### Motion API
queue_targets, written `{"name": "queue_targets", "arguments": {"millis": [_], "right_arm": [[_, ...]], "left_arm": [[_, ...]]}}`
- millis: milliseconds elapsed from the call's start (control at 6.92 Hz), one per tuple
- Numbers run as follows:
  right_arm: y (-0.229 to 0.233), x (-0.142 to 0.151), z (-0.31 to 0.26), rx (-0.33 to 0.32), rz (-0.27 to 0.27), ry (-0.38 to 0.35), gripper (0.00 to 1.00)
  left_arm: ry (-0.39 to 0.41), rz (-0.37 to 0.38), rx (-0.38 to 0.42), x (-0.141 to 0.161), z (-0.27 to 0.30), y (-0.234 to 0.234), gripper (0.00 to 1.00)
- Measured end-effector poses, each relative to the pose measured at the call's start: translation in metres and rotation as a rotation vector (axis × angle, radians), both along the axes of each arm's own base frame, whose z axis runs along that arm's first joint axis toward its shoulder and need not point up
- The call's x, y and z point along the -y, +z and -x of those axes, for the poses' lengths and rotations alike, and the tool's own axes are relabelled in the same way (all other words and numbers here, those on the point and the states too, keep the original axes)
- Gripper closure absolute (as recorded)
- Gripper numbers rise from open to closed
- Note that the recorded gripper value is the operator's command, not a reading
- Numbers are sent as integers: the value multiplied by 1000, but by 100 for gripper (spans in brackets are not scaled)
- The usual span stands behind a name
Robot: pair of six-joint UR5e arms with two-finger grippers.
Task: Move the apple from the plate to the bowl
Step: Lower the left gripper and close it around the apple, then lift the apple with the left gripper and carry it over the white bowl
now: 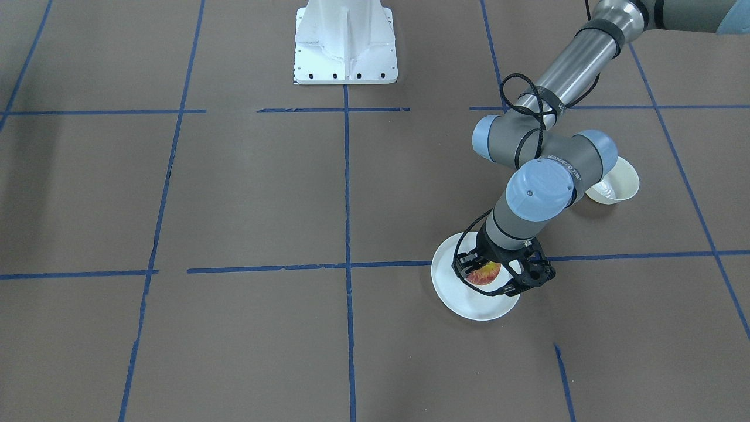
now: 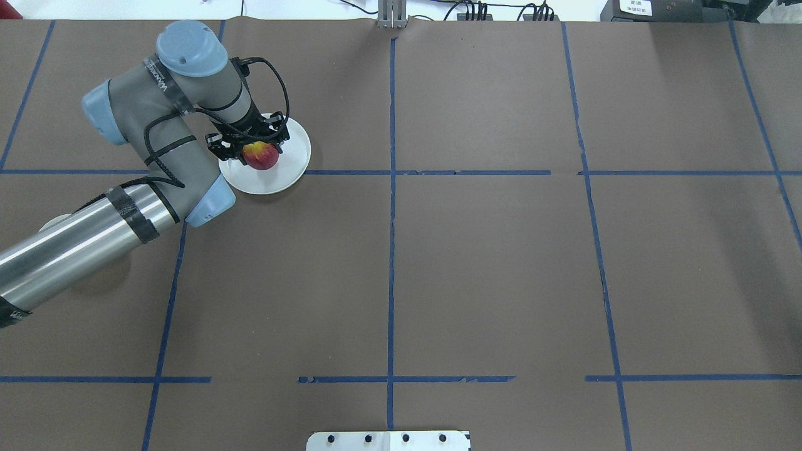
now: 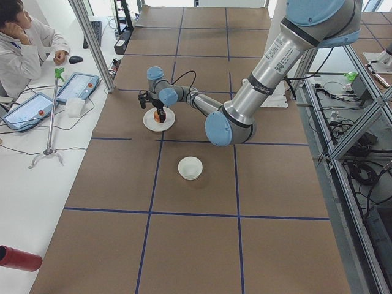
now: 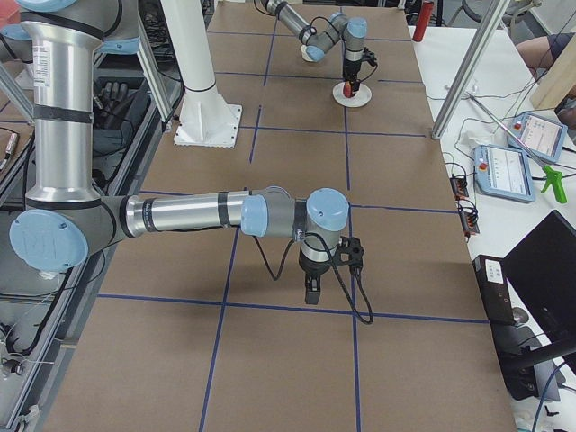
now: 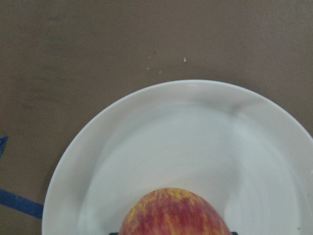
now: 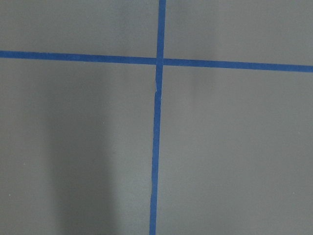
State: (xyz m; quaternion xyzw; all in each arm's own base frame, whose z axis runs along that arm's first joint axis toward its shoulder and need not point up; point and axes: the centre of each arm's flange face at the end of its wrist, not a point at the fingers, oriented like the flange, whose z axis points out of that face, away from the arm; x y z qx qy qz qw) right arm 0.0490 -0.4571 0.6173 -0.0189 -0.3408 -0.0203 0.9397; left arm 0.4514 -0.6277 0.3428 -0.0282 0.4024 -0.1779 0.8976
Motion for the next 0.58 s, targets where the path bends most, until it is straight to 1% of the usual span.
{"name": "queue_targets", "arguments": {"millis": [144,289,433,578], "right_arm": [[0,0,0,0,0,0,0],[0,0,0,0,0,0,0],[0,0,0,0,0,0,0],[0,0,0,0,0,0,0]], "left_arm": [[-17,-30,-10,-11,34,-13,100],[-2,-81,-14,-39,77,-16,100],[36,-140,-1,-78,121,-3,100],[83,-180,25,-117,160,27,100]]}}
